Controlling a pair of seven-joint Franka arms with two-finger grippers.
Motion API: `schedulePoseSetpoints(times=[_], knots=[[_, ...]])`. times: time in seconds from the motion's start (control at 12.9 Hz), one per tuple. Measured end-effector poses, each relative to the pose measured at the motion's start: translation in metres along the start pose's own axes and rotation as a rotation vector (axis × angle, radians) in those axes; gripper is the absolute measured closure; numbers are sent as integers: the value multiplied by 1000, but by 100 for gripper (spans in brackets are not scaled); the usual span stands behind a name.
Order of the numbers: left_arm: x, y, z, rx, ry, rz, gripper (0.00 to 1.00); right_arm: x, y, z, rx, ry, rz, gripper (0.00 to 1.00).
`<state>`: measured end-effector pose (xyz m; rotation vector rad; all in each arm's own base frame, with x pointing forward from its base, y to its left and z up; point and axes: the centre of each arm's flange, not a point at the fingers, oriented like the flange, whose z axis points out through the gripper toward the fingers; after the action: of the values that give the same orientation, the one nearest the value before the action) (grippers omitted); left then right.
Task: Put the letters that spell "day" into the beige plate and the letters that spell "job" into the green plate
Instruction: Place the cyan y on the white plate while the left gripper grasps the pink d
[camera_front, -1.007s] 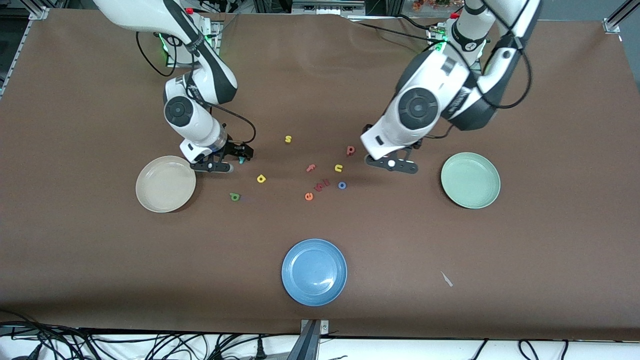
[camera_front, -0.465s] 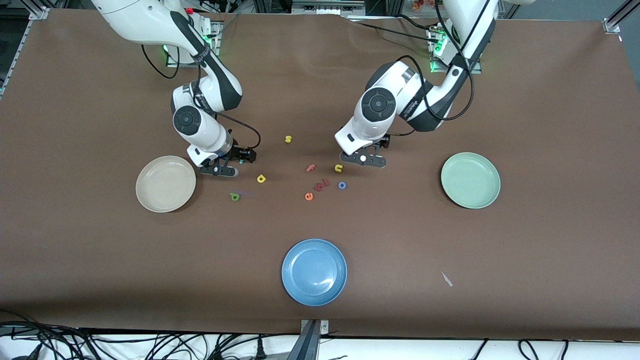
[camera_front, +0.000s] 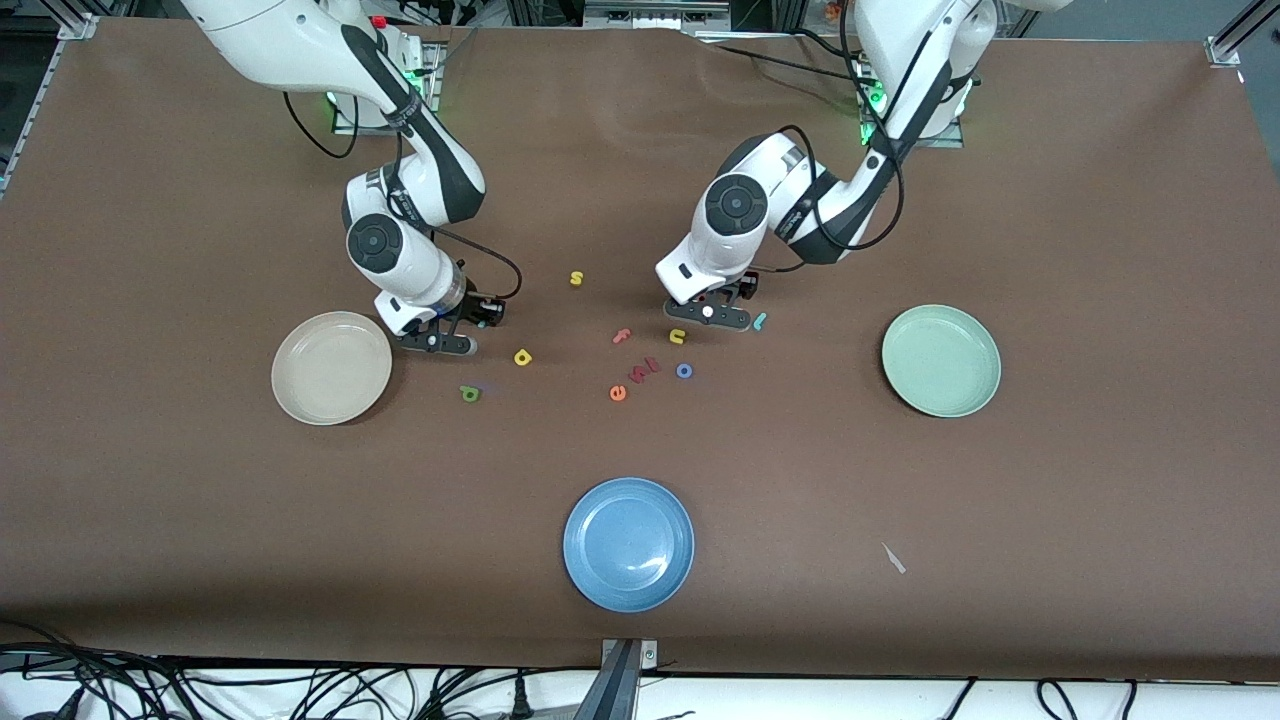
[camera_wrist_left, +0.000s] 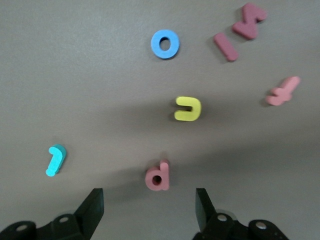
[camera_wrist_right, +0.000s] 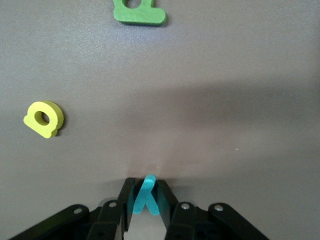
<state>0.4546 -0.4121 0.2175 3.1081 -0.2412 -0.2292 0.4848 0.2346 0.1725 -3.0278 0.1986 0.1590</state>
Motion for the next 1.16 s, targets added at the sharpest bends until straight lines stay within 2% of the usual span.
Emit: schedulePoseSetpoints(times=[0.08,0.15,0.31,0.62,0.85,1.16], knots=[[1,0,6,4,4,-13,26,0,0,0,0,0,0,75],[1,2,12,-5,15,-22,30,0,0,0,0,0,0,76],[-1,3,24,-22,31,-26,33,1,-1,0,-2,-6,0,76],[-5,3,33,-20,25,-38,33,25,-12,-32,-43,-99,4,81],[-8,3,36,-16,19,-37,38,47,-5,-55,-63,-112,11,83],[-10,5,41,-22,25,-35,38,93,64,-89,-107,-138,-110,84]])
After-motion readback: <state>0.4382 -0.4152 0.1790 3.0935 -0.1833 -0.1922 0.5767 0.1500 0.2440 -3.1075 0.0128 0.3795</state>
